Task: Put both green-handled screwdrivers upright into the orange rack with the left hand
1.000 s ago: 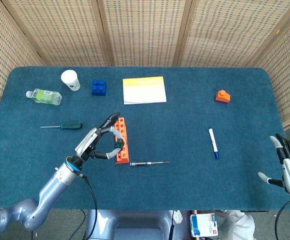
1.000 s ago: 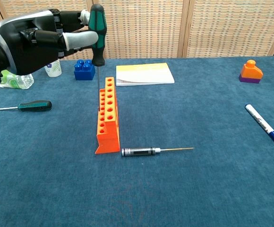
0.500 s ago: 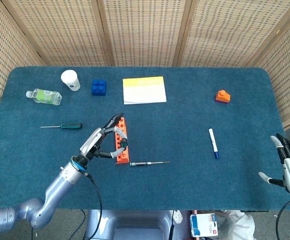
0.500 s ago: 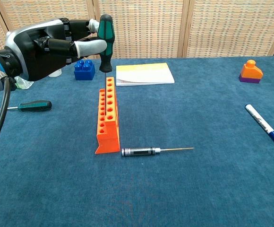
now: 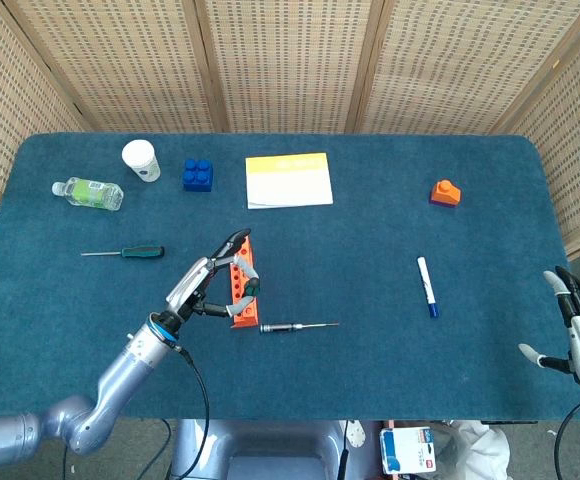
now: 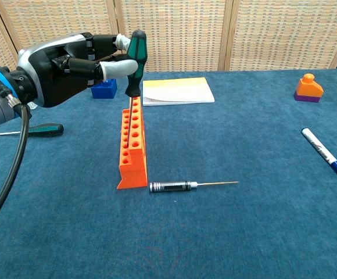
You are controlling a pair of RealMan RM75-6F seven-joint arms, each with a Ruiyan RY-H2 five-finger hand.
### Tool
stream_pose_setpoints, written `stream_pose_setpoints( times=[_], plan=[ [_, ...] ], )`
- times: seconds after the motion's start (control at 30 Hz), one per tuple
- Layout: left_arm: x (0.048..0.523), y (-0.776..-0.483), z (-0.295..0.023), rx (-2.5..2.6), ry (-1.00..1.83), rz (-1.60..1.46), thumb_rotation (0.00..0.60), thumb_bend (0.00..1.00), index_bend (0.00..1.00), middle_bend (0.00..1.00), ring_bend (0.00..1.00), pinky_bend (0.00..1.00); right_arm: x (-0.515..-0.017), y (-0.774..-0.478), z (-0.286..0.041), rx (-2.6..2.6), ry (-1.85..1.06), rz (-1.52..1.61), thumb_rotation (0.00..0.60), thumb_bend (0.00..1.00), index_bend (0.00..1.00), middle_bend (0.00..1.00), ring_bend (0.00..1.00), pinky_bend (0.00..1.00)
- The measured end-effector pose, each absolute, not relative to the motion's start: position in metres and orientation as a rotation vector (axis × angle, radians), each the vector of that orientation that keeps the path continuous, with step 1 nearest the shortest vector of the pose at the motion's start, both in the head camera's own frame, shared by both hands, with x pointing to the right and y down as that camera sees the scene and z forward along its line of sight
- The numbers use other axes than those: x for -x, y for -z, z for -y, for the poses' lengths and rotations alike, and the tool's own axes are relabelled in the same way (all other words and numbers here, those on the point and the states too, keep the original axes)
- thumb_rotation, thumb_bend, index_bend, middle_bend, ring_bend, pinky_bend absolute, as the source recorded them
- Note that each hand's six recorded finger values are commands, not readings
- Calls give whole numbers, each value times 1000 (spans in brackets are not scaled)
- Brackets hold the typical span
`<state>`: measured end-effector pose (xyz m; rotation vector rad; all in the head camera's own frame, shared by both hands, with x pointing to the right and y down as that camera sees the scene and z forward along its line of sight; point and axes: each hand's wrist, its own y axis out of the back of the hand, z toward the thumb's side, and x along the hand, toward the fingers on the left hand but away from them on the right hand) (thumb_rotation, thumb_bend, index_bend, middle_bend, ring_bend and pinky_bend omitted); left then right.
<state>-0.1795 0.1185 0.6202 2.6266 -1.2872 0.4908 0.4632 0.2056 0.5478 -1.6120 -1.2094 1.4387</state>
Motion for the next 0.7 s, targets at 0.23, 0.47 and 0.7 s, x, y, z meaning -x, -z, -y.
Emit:
stream_pose_setpoints(
  times=[0.23, 0.47, 0.7],
  plan=[
    [179, -620, -119, -2602, -448, 1290, 600, 437, 563, 0, 0, 0, -464, -548, -205, 1611, -1442, 1211, 600, 0, 0, 0, 0, 0],
    [182, -606, -112, -2613, -402, 1305, 600, 438, 564, 0, 0, 0, -465, -548, -205, 1613, -1444, 1216, 600, 0, 0, 0, 0, 0],
    [177, -615, -112, -2602, -439, 1299, 600, 438, 564, 0, 0, 0, -466, -548, -205, 1615, -1445, 1220, 600, 0, 0, 0, 0, 0]
  ],
)
